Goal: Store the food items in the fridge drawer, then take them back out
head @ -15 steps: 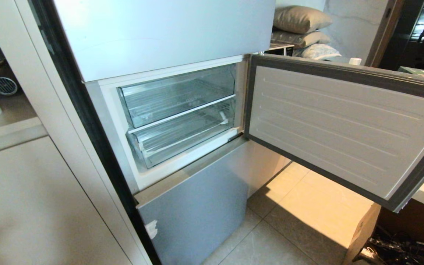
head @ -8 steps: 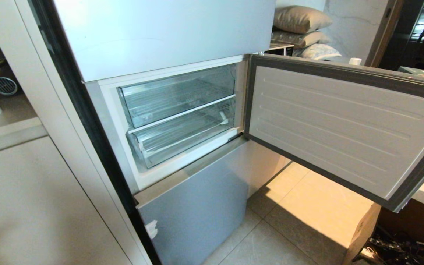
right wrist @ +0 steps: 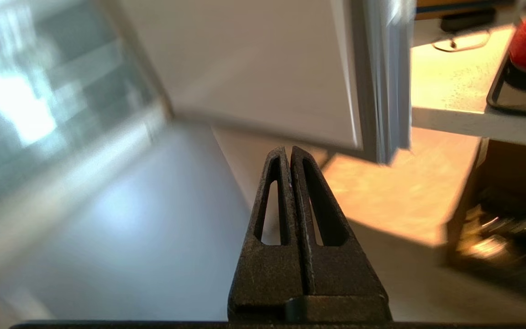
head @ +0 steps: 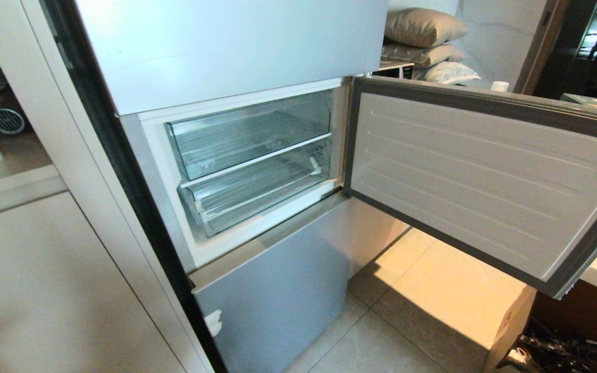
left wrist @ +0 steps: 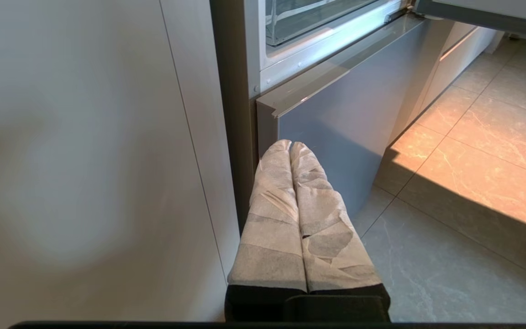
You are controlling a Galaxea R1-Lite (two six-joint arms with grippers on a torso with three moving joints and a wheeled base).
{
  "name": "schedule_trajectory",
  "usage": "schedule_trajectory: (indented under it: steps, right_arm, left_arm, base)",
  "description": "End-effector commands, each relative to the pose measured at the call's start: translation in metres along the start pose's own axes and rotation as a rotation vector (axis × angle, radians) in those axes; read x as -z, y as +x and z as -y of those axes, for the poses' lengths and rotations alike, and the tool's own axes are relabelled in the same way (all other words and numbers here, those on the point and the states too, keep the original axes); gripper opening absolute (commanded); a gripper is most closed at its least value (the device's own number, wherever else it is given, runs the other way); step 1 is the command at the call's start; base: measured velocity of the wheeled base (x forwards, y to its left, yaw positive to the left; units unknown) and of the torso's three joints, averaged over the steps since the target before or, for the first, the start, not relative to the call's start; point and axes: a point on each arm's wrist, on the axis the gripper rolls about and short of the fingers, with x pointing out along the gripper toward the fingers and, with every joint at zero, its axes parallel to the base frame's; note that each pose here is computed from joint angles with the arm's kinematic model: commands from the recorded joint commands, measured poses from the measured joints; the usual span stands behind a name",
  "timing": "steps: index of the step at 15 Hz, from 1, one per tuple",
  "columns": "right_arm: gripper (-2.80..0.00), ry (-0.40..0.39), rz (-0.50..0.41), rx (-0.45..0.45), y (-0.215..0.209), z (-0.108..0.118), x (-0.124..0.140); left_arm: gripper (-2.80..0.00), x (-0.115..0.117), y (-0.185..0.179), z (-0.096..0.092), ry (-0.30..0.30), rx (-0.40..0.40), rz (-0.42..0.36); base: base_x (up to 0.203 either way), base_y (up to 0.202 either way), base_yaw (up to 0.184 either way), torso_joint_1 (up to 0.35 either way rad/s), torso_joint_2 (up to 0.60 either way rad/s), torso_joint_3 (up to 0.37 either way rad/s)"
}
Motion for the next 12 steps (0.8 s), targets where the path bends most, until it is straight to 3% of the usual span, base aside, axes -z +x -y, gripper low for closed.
schedule_trajectory:
  steps: [1, 4, 6, 8, 12]
  right_arm:
    - [-2.8, 0.213, -0.008, 0.165, 0.053, -0.011, -0.03]
    - [-2.8, 0.362, 0.258, 0.346, 0.086, 0.0, -0.06]
    - [-2.8, 0.405, 0.375, 0.398, 0.088, 0.011, -0.072]
    - [-2.8, 0.441, 0.415, 0.408, 0.09, 0.018, -0.077]
    - [-2.8, 0.472, 0.39, 0.455, 0.104, 0.036, -0.078]
  left_arm:
    - [-2.8, 0.0, 0.0, 0.0, 0.0, 0.001, -0.001]
    - [-2.8, 0.0, 0.0, 0.0, 0.0, 0.001, -0.001]
    - [-2.8, 0.0, 0.0, 0.0, 0.0, 0.0, -0.001]
    - [-2.8, 0.0, 0.0, 0.0, 0.0, 0.0, -0.001]
    - [-2.8, 0.0, 0.0, 0.0, 0.0, -0.001, -0.001]
  base:
    - [0.0, 0.0, 0.0, 0.0, 0.0, 0.0]
    - [0.0, 0.0, 0.0, 0.0, 0.0, 0.0]
    - [0.0, 0.0, 0.0, 0.0, 0.0, 0.0]
    - [0.0, 0.0, 0.0, 0.0, 0.0, 0.0]
    - [0.0, 0.0, 0.0, 0.0, 0.0, 0.0]
